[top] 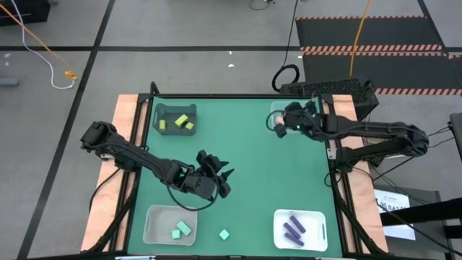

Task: Sort & place blocks by color
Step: Put the peach orange block into the transparent bin, then put the light blue block into the gray bin

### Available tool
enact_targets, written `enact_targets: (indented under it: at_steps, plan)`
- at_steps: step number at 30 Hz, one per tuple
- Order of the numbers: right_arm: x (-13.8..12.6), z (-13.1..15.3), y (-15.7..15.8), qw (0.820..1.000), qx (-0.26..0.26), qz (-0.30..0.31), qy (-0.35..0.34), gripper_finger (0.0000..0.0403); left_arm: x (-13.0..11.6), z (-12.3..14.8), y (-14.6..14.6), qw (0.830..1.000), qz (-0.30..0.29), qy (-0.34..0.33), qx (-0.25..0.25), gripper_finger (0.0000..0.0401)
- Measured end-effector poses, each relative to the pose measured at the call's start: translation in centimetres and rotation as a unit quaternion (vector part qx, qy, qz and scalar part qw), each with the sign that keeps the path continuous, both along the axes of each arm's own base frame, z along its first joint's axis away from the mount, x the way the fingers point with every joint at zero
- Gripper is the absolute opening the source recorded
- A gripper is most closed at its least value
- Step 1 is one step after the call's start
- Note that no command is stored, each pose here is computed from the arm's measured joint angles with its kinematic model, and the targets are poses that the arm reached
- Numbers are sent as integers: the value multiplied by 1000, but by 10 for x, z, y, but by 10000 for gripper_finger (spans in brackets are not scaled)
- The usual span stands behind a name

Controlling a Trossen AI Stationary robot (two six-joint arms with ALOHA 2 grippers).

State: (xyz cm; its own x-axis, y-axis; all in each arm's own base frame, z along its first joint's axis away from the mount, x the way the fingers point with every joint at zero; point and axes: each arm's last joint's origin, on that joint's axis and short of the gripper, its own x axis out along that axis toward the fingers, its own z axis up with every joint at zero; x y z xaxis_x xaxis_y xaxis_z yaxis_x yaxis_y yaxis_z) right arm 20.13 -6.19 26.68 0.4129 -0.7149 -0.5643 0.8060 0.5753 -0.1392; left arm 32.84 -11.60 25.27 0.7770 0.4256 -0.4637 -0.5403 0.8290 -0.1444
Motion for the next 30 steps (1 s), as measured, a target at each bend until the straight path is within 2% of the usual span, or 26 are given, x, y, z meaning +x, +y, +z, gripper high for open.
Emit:
enact_targets:
  at_steps: [7,11,15,20,26,30]
  plan:
    - [-10,-6,-24,997,12,-68,23,38,-10,-29,2,997,-4,29,-68,165]
    - [-13,-9,-35,995,15,-93,29,42,-16,-48,1,993,-29,40,-111,165]
    - [-14,-13,-42,994,33,-101,36,74,-20,-59,1,989,-51,30,-139,166]
    - [-14,-31,-45,994,53,-91,38,105,-21,-62,0,987,-60,31,-145,166]
    - [-18,-48,-43,993,57,-84,64,151,-20,-61,-6,974,-135,49,-172,166]
    - [-16,-47,-38,994,81,-57,40,192,-19,-59,-10,964,-203,55,-164,166]
